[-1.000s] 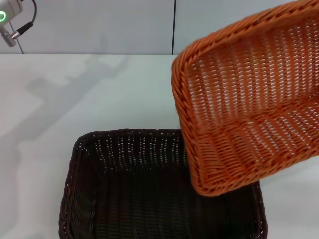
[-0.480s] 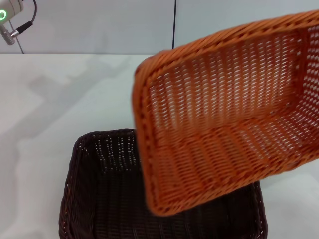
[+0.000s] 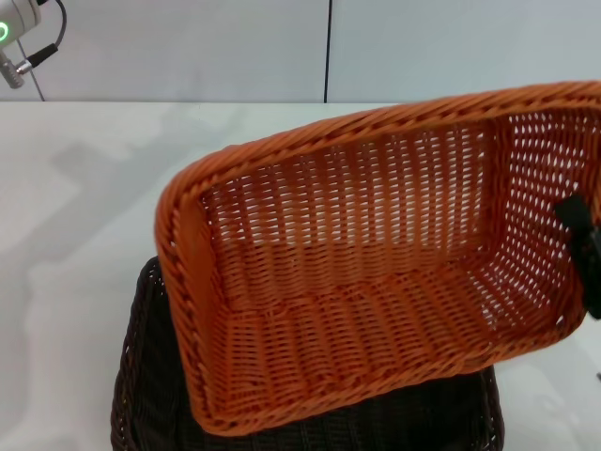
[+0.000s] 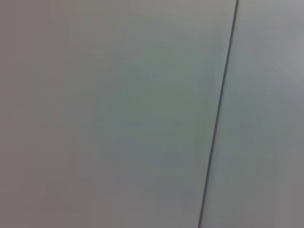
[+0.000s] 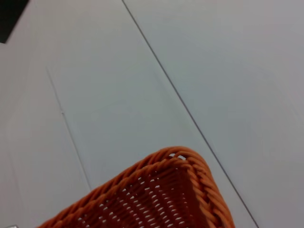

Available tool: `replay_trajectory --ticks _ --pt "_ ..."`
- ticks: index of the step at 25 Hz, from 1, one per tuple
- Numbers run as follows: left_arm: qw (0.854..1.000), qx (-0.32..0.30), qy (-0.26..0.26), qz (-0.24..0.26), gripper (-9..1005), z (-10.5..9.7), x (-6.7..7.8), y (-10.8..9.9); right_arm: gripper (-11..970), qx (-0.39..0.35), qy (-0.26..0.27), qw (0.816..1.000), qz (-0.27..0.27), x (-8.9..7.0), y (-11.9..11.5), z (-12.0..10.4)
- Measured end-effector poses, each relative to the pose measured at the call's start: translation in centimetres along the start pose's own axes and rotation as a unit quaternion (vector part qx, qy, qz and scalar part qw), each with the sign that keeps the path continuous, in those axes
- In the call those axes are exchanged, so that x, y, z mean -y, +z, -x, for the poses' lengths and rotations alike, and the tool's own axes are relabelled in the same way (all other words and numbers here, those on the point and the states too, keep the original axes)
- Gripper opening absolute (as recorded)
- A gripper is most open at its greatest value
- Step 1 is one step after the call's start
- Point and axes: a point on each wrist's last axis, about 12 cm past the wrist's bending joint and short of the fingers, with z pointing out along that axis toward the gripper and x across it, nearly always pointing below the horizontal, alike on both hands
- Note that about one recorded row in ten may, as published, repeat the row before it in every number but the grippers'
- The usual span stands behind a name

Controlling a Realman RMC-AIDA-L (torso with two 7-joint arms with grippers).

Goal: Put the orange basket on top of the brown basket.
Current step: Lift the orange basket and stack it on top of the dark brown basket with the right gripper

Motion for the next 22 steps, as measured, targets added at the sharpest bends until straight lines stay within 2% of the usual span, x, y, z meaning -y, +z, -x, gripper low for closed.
replay_trajectory --ticks 12,22 --pt "1.000 -0.023 0.006 -0.004 829 -0.8 0.1 0.1 157 0.000 0.015 1.000 -0.023 -4.3 -1.9 -2.4" --pt "0.999 -0.032 0.003 -0.007 829 -1.3 0.2 0.2 158 -0.008 0.038 0.998 -0.042 -6.0 -4.1 -2.9"
